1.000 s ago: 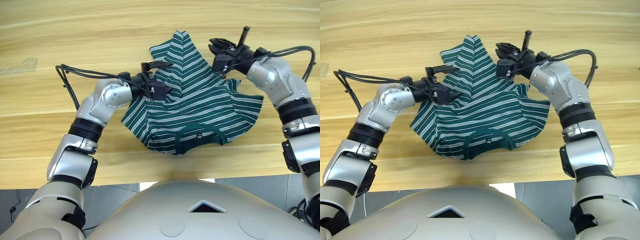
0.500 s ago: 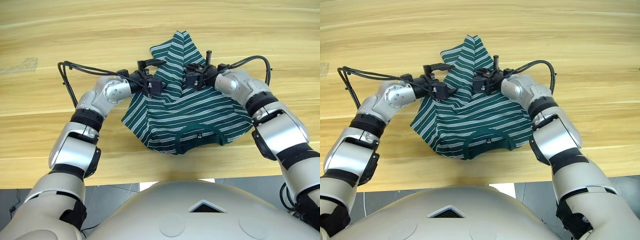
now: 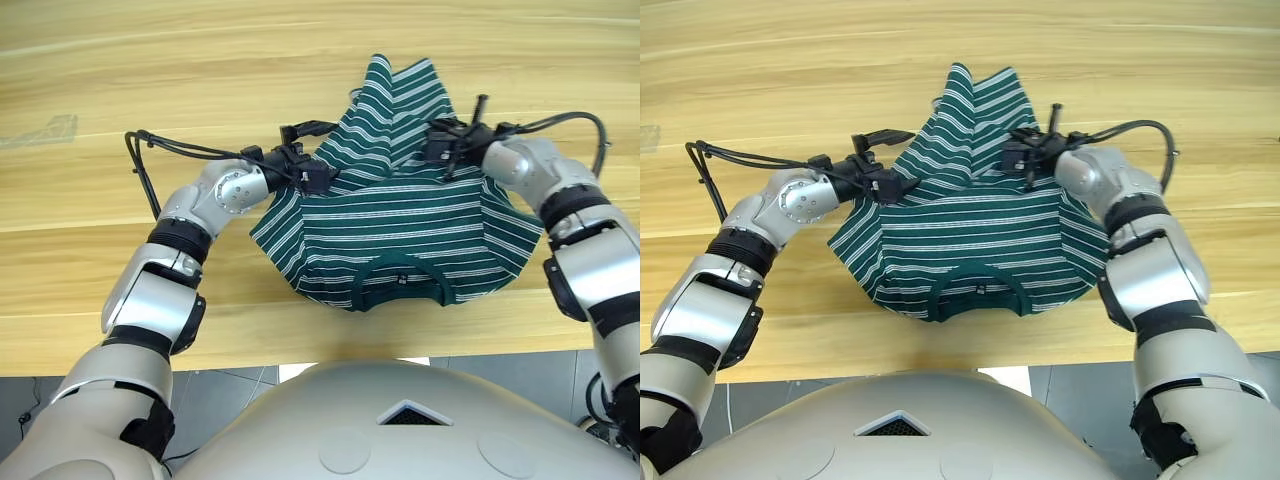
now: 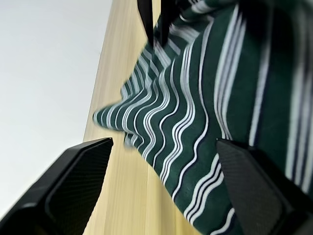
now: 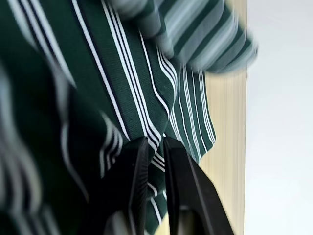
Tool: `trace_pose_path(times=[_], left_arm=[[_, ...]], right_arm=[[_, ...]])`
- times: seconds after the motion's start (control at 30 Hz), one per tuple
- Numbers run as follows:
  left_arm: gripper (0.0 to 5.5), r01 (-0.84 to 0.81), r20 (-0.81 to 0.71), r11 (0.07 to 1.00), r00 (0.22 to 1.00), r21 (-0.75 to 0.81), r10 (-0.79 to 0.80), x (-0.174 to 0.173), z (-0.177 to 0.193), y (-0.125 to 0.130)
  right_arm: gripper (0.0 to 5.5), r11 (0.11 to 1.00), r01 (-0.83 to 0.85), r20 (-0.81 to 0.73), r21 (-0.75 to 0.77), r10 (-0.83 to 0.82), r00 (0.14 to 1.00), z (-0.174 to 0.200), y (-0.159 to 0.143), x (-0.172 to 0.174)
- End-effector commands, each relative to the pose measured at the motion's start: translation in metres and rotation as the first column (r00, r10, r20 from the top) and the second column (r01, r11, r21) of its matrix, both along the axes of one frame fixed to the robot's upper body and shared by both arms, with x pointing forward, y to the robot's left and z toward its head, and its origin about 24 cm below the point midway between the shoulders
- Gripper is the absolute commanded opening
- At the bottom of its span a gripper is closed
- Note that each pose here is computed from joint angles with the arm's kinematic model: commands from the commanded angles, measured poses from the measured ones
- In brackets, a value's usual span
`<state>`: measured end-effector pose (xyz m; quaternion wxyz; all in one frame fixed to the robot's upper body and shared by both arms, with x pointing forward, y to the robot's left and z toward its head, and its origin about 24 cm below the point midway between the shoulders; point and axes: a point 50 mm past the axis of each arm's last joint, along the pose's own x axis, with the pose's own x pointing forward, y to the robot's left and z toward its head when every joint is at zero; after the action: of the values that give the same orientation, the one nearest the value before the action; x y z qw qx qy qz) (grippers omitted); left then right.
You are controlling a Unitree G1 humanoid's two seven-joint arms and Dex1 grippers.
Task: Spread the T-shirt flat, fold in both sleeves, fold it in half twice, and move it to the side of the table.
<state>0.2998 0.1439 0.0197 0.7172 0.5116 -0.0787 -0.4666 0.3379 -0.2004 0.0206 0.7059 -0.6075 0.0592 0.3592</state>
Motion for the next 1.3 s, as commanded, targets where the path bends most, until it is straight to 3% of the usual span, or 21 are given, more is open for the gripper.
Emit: trace_pose_path(times=[0.03, 0.17, 0.37, 0.47, 0.63, 0.77, 1.03, 1.3], left_arm=[[3.93, -0.008, -0.123, 0.991, 0.992, 0.137, 0.025, -0.024, -0.031, 0.023], [3.93, -0.012, -0.132, 0.99, 0.991, 0.138, 0.031, -0.027, -0.034, 0.023], [3.93, -0.026, -0.151, 0.993, 0.988, 0.119, 0.044, -0.03, -0.039, 0.017], [3.93, -0.031, -0.152, 0.993, 0.987, 0.116, 0.048, -0.029, -0.039, 0.016], [3.93, -0.131, -0.057, 0.987, 0.989, 0.094, 0.137, -0.006, -0.014, 0.032], [3.93, -0.192, -0.03, 0.978, 0.98, 0.085, 0.195, -0.002, -0.004, 0.049], [3.93, -0.327, -0.091, 0.94, 0.938, 0.096, 0.335, -0.026, -0.026, 0.085], [3.93, -0.362, -0.134, 0.932, 0.922, 0.032, 0.363, -0.044, -0.042, 0.078]], right_arm=[[0.59, 0.997, 0.074, -0.03, 0.013, -0.073, 0.997, -0.007, -0.032, -0.016], [0.59, 0.994, 0.092, -0.031, 0.066, -0.09, 0.995, -0.013, -0.044, -0.031], [0.59, 0.976, 0.015, -0.048, 0.216, -0.004, 0.999, -0.032, -0.009, -0.048], [0.59, 0.933, 0.023, 0.052, 0.358, -0.044, 0.998, -0.018, 0.014, -0.034], [0.59, 0.862, 0.135, 0.12, 0.488, -0.22, 0.968, 0.005, 0.021, -0.004], [0.59, 0.839, 0.163, 0.17, 0.519, -0.288, 0.943, 0.028, 0.013, 0.013], [0.59, 0.807, 0.111, 0.302, 0.58, -0.34, 0.891, 0.072, -0.016, 0.021], [0.59, 0.818, 0.012, 0.265, 0.575, -0.2, 0.943, 0.056, -0.002, -0.003]])
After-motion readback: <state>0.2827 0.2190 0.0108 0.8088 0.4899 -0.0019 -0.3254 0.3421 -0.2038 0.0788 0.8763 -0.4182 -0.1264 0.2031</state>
